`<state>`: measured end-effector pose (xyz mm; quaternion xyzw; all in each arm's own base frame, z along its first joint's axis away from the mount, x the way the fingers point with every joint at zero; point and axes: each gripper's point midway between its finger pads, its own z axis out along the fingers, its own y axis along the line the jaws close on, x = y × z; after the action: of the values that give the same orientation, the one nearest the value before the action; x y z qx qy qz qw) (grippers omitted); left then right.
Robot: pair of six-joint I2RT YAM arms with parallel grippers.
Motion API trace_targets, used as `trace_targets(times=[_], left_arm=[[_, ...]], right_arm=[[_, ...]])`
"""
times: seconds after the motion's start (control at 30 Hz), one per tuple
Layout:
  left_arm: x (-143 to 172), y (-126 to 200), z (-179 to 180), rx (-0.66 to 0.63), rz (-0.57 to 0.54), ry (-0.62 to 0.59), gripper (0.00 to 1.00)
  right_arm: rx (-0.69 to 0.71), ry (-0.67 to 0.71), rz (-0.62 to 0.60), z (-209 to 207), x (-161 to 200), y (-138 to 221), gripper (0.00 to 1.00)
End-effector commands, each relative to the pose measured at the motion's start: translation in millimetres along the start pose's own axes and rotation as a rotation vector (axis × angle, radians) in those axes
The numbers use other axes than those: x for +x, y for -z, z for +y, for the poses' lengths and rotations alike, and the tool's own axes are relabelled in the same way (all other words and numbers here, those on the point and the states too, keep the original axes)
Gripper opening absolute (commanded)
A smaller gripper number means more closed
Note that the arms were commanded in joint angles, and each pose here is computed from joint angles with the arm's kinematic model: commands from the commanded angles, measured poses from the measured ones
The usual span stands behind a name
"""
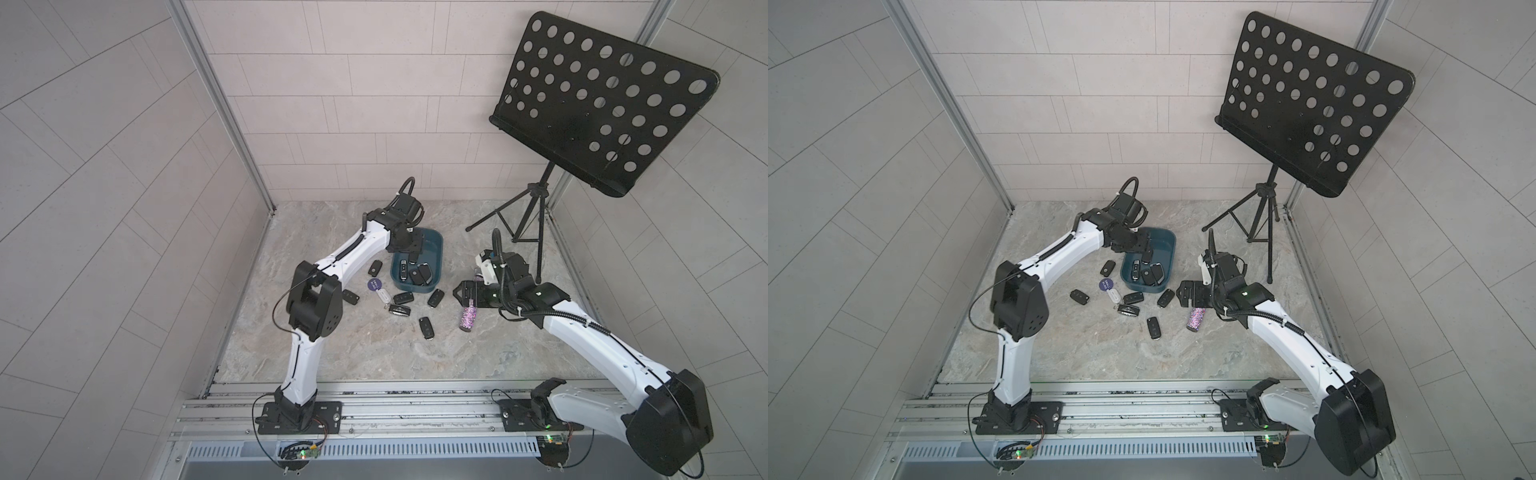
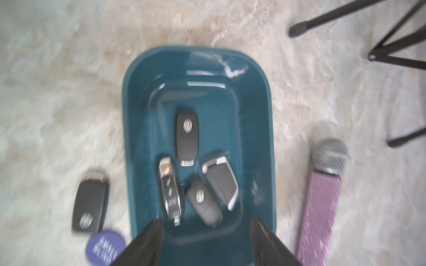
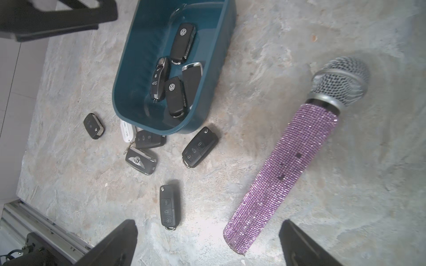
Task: Place the car key into the storage box
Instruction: Place the car key in the storage box, then pick up the car key from the center of the board.
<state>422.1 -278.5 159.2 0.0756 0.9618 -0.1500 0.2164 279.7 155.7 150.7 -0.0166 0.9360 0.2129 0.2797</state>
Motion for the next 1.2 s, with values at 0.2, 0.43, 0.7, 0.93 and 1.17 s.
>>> trace_targets(times=[0.2, 0.43, 0.7, 0.93, 1.17], left_arm=[[93, 35, 58, -0.027, 0.087, 0.154, 0.73], [133, 42, 95, -0.037, 0.101, 0.318, 0.93], [142, 36, 119, -0.009, 0.103, 0.454, 1.00], [143, 39, 122, 0.012, 0.087, 0.461, 1.00], [151, 44, 131, 0.006, 0.084, 0.469, 1.00]], right_arm=[[0.012, 0.068, 0.070, 18, 21, -31, 0.97], [0.058, 0.102, 0.122, 21, 27, -55, 0.95], [0.103, 0.109, 0.154, 21, 27, -80, 0.95], [0.149, 0.106, 0.182, 20, 26, -103, 0.94], [0.217, 0.104, 0.216, 19, 30, -127, 0.93]])
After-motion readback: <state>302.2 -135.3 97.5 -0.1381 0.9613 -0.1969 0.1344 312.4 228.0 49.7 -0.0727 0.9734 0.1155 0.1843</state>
